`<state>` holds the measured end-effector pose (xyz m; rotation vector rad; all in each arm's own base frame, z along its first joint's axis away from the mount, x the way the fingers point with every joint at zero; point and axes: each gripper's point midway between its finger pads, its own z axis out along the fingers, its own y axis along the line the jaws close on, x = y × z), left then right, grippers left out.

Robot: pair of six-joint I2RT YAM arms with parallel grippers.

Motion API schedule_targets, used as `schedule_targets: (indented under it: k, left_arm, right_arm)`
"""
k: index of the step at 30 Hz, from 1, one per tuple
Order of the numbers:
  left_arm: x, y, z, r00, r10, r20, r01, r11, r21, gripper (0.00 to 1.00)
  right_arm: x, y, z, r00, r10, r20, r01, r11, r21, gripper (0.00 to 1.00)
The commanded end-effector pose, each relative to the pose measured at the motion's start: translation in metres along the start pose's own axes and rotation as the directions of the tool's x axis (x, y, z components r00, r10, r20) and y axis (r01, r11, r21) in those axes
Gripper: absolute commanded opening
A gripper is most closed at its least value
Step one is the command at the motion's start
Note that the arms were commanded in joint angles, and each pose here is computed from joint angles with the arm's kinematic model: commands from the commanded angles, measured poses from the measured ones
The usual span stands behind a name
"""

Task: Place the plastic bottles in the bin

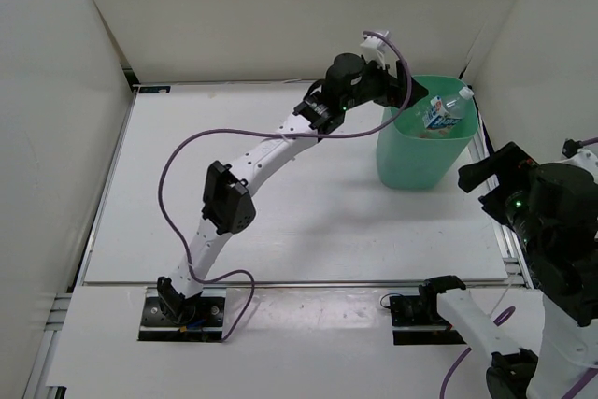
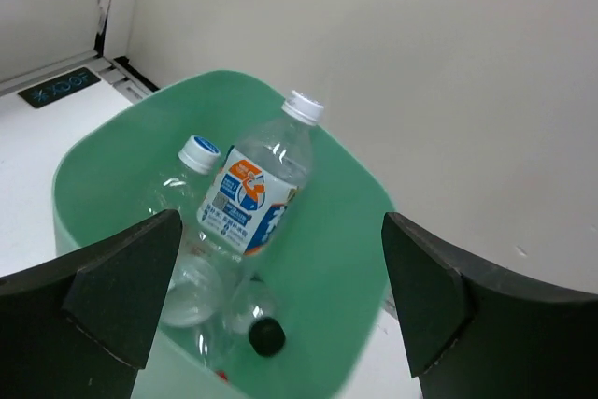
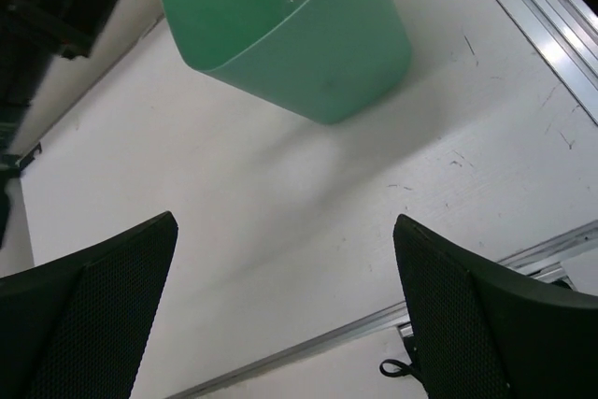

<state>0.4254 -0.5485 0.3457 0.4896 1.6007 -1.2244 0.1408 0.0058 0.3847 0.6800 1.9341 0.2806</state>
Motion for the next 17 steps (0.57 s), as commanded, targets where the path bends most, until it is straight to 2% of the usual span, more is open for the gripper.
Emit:
schedule_targets:
  k: [1,4,5,7,9,10,12,13,14,15,16,17]
  left_arm:
    - [-0.119,-0.067,-0.063,0.978,0.050,0.205,-0.058,0.998,0.034,1.00]
    - [-0.135,-0.067,-0.111,0.974,0.074,0.214,-0.066,0.997,-0.042,1.00]
    - [-0.134,-0.059,-0.125,0.975,0.090,0.204,-0.074,0.994,-0.084,1.00]
    - [-0.117,-0.042,-0.168,0.980,0.110,0.165,-0.076,0.977,-0.200,1.00]
    - [-0.092,-0.023,-0.201,0.987,0.134,0.093,-0.100,0.946,-0.308,1.00]
    - [-0.078,-0.006,-0.236,0.987,0.144,0.067,-0.106,0.911,-0.398,1.00]
    - [-0.053,0.012,-0.272,0.990,0.141,0.015,-0.115,0.861,-0.495,1.00]
    - [-0.054,0.018,-0.309,0.988,0.152,0.025,-0.110,0.809,-0.577,1.00]
    - [-0.009,0.053,-0.351,0.996,0.089,-0.029,-0.084,0.716,-0.693,1.00]
    - [-0.017,0.051,-0.368,0.995,0.103,-0.010,-0.079,0.688,-0.721,1.00]
    - [0.013,0.067,-0.388,0.995,0.079,-0.062,-0.098,0.633,-0.768,1.00]
    - [0.021,0.077,-0.409,0.996,0.071,-0.058,-0.089,0.580,-0.810,1.00]
  right_arm:
    - [0.015,-0.011,0.012,0.996,-0.051,-0.067,0.055,0.997,0.061,1.00]
    - [0.030,-0.009,0.042,0.983,-0.073,-0.169,0.093,0.989,0.115,1.00]
    - [0.036,-0.003,0.049,0.973,-0.095,-0.211,0.116,0.989,0.088,1.00]
    - [0.052,0.004,0.071,0.944,-0.111,-0.310,0.146,0.985,0.094,1.00]
    - [0.061,0.007,0.082,0.929,-0.079,-0.361,0.129,0.985,0.114,1.00]
    - [0.065,0.008,0.091,0.923,-0.068,-0.380,0.127,0.983,0.133,1.00]
    - [0.076,0.005,0.099,0.910,-0.054,-0.411,0.125,0.981,0.148,1.00]
    - [0.076,0.007,0.104,0.914,-0.054,-0.401,0.120,0.983,0.141,1.00]
    - [0.077,0.009,0.107,0.914,-0.053,-0.402,0.115,0.985,0.131,1.00]
    - [0.076,0.011,0.108,0.917,-0.053,-0.394,0.111,0.986,0.125,1.00]
    - [0.076,0.011,0.108,0.917,-0.053,-0.394,0.111,0.986,0.125,1.00]
    - [0.074,0.009,0.109,0.920,-0.054,-0.387,0.114,0.984,0.134,1.00]
